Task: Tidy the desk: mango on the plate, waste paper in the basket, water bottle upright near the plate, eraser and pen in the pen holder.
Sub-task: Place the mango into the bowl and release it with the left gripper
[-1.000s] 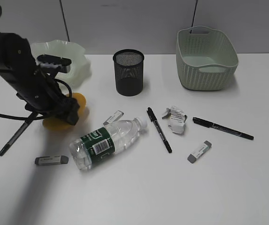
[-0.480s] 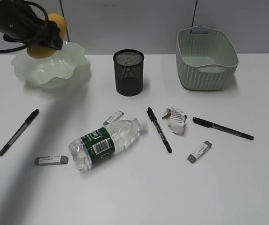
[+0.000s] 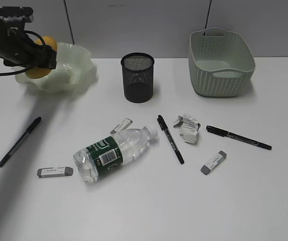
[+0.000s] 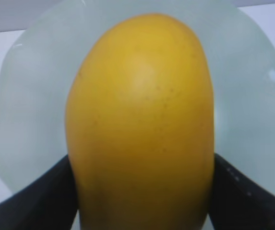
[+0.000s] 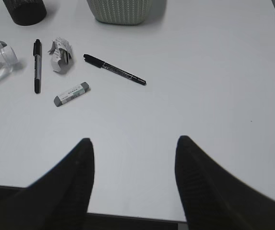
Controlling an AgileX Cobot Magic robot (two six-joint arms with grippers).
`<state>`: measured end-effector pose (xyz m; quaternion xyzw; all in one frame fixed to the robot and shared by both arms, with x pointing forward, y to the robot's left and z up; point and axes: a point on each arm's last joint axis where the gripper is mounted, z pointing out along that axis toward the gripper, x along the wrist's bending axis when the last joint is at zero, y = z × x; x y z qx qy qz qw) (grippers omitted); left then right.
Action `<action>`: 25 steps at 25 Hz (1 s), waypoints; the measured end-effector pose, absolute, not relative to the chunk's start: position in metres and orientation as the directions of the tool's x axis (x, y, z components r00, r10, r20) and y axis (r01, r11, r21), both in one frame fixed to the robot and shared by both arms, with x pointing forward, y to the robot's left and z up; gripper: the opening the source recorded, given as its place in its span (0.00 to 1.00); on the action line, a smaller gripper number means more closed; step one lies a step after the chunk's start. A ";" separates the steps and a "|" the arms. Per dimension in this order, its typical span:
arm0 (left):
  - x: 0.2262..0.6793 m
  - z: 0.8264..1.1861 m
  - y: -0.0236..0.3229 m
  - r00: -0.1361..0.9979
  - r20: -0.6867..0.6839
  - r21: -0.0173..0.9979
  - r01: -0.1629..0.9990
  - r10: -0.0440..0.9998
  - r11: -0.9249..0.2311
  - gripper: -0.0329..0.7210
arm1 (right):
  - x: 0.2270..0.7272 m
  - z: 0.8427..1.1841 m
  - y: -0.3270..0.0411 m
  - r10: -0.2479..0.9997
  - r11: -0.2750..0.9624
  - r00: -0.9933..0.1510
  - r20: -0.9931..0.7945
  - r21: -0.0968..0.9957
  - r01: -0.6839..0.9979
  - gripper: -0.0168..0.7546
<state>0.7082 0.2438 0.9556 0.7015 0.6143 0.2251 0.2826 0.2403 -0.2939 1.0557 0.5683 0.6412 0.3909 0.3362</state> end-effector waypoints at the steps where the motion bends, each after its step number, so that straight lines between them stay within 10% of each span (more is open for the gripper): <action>1: 0.711 0.951 0.243 0.135 -0.040 0.681 0.728 0.990 -0.072 0.80 | 0.240 1.056 -0.294 0.992 0.048 -0.128 0.013 0.883 0.466 0.59; 25: 0.722 0.950 0.244 0.105 -0.056 0.772 0.635 0.993 -0.024 0.83 | 0.240 1.056 -0.294 0.992 0.049 -0.128 0.012 0.883 0.466 0.59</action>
